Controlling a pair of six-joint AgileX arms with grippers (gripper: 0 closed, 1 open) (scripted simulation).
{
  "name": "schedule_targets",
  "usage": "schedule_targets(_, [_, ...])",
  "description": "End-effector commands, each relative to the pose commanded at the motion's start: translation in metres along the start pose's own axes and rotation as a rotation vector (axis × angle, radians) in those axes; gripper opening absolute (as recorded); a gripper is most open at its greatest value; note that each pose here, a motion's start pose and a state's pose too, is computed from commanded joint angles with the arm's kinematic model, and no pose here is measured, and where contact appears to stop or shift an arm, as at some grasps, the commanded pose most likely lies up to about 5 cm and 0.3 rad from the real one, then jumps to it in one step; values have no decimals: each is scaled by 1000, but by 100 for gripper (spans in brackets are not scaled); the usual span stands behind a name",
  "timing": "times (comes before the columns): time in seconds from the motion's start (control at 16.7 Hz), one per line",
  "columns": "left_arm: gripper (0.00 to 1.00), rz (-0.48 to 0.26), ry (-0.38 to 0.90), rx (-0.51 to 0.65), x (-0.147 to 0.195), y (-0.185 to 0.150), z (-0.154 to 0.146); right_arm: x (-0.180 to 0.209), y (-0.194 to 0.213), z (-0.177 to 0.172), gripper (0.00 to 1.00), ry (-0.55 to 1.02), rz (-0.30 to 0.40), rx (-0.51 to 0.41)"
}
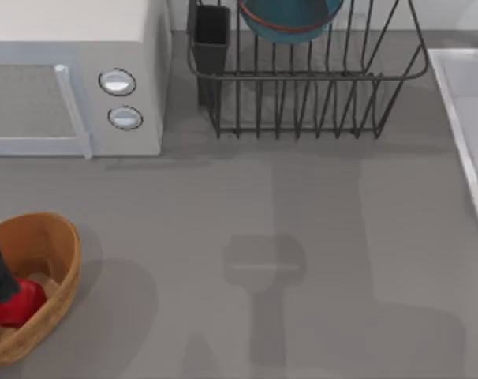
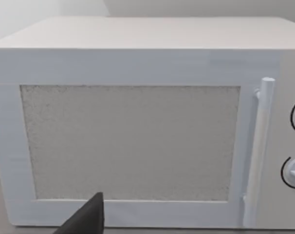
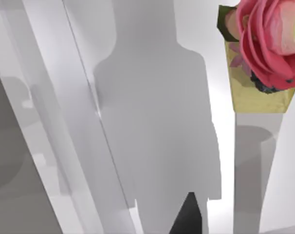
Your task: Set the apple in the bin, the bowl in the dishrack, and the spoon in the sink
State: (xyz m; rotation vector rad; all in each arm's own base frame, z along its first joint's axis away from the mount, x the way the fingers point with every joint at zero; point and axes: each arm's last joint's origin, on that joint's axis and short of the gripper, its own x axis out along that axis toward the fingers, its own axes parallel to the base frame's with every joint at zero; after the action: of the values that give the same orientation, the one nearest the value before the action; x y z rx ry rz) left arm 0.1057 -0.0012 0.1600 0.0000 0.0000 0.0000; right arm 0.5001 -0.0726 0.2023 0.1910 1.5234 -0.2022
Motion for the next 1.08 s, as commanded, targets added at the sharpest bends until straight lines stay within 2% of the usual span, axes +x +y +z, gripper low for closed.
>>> schedule_targets(0.24, [100, 0, 0, 0, 0, 0, 0, 5, 4, 2, 0, -21, 2, -13])
schedule_targets(0.6, [100, 0, 0, 0, 0, 0, 0, 41, 3, 0, 0, 10, -2, -8])
schedule_targets(0.96, [100, 0, 0, 0, 0, 0, 0, 43, 3, 0, 0, 4, -2, -6])
schedule_targets(1.08, [100, 0, 0, 0, 0, 0, 0, 43, 3, 0, 15, 4, -2, -6])
